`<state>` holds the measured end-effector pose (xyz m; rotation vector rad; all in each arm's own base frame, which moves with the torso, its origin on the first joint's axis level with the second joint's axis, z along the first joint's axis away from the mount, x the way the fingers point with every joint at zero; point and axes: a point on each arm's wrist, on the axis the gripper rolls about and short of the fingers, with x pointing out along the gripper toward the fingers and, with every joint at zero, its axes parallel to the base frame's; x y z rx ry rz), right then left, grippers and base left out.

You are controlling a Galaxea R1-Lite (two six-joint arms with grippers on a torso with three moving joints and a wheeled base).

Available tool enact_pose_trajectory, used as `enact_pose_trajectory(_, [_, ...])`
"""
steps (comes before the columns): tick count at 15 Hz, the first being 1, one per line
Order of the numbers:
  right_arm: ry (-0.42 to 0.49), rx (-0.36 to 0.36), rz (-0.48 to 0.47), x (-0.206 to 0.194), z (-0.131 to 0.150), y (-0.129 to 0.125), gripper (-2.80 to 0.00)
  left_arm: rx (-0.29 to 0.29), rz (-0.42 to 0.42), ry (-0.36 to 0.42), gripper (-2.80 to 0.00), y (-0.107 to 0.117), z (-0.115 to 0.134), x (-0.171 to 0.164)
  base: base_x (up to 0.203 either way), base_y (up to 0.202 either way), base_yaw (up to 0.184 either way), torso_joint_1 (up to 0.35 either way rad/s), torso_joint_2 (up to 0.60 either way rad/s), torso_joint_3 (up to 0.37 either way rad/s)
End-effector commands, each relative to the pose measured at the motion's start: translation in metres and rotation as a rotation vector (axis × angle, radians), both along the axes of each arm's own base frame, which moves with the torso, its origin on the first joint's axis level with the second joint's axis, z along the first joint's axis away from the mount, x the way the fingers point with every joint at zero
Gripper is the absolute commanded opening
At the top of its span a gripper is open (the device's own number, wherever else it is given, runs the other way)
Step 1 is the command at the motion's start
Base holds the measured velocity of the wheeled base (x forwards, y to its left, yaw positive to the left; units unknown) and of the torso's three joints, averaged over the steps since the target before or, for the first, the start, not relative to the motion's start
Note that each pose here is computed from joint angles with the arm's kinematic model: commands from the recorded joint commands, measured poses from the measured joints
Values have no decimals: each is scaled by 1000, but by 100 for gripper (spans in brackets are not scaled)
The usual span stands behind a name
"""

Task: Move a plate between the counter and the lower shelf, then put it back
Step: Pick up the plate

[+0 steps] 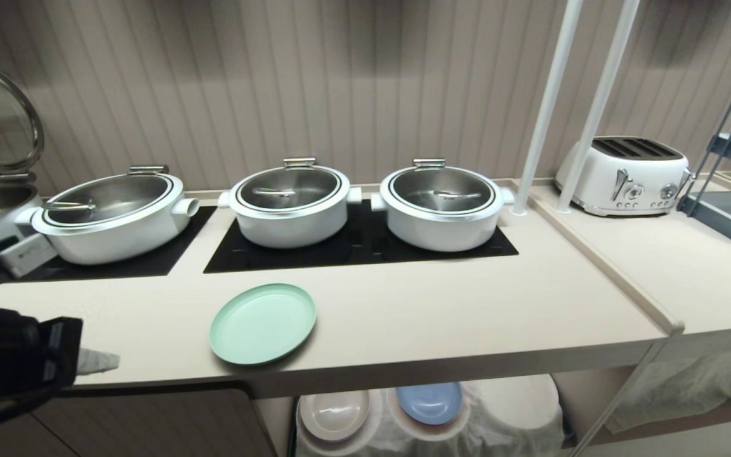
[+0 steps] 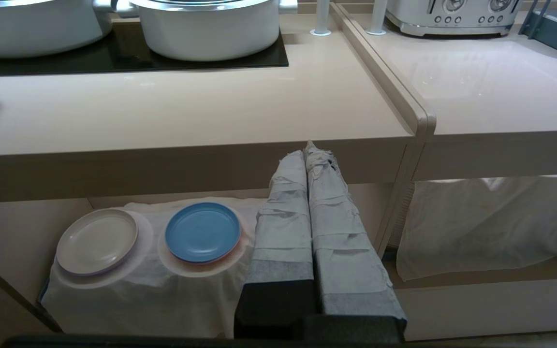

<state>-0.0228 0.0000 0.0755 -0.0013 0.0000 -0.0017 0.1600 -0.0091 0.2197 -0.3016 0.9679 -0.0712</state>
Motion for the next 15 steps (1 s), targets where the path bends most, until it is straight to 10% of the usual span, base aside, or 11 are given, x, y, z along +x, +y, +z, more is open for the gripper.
enact_pose_trajectory(1, [0, 0, 0, 0, 0, 0, -280, -22, 27, 138, -280, -4, -16, 50, 0, 0, 0, 0, 0, 0])
enact_pose_trajectory(15, [0, 0, 0, 0, 0, 0, -280, 80, 134, 281, -280, -8, -93, 201, 0, 0, 0, 0, 0, 0])
